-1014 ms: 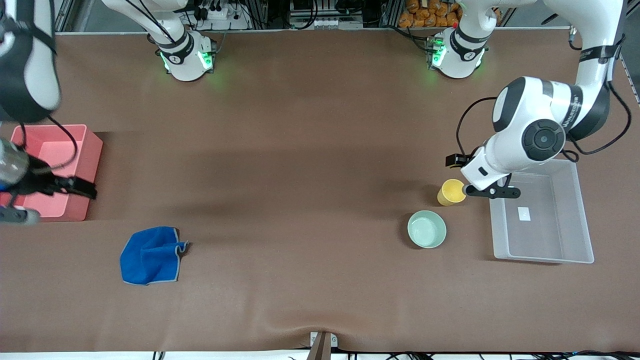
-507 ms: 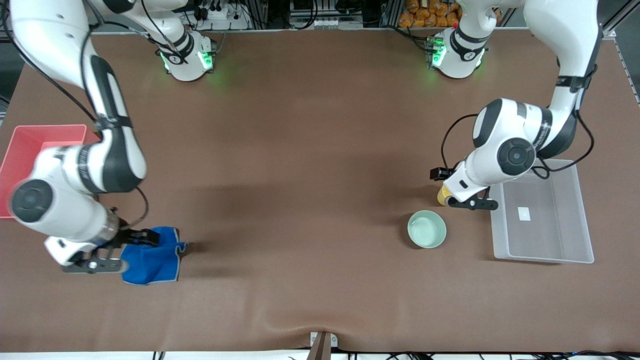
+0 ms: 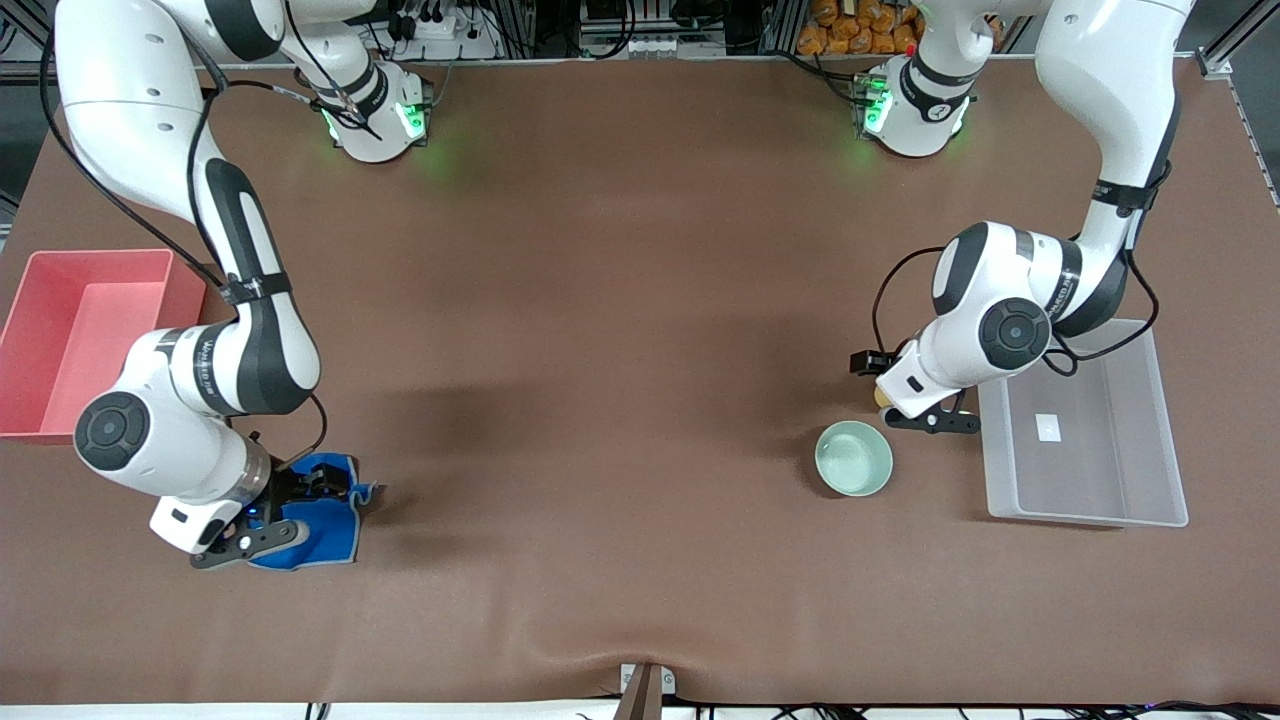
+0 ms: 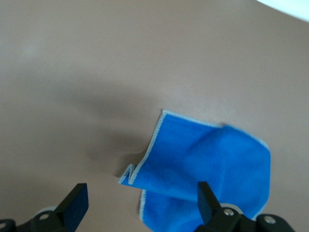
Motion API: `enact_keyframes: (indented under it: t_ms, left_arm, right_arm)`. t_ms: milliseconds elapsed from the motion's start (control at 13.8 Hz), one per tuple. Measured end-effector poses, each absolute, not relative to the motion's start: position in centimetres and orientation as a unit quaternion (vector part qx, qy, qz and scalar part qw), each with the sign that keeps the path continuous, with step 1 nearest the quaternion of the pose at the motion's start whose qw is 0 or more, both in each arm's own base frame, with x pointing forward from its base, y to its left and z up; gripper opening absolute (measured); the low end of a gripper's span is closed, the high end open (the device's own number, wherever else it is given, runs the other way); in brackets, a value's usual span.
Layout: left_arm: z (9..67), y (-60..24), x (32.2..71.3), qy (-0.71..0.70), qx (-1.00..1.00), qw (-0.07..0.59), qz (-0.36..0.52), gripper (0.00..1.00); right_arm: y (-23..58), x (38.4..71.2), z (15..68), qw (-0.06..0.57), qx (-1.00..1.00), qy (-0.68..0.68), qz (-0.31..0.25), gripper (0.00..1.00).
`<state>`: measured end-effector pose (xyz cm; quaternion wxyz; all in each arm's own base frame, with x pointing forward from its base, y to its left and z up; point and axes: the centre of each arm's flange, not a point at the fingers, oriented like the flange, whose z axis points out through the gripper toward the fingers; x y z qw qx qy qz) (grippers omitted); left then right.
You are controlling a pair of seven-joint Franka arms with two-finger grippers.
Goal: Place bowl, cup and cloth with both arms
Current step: 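Grasp the blue cloth with the right gripper while the left gripper grasps the cup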
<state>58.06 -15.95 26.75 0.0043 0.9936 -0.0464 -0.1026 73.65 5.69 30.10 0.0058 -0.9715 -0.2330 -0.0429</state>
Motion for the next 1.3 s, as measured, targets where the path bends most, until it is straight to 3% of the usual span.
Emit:
enact_keyframes:
  t_ms: [217,290,507,870,1304]
  left_arm:
    - [24.7,-16.0,58.0,-0.046,0.993,0.006,-0.112,0.94]
    - [24.3,-15.9,58.0,-0.045,0.992,0.006,-0.114,0.88]
    - [24.1,-15.9,58.0,-0.045,0.992,0.007,-0.115,0.53]
    - [24.2,-15.7,58.1,-0.043,0.992,0.006,-0.114,0.04]
    - [29.5,-14.5,59.7,-0.033,0.995,0.003,-0.098,0.03]
  right_arm:
    - [6.3,73.3,28.7,0.008,-0.934,-0.354,-0.034,1.00]
    - [6.7,73.2,28.5,0.008,-0.919,-0.393,-0.033,1.00]
    - [6.4,72.9,27.9,0.007,-0.880,-0.474,-0.027,1.00]
    - [5.6,72.1,24.7,0.007,-0.865,-0.502,-0.019,1.00]
    - [4.7,71.3,21.9,0.001,-0.862,-0.507,-0.024,1.00]
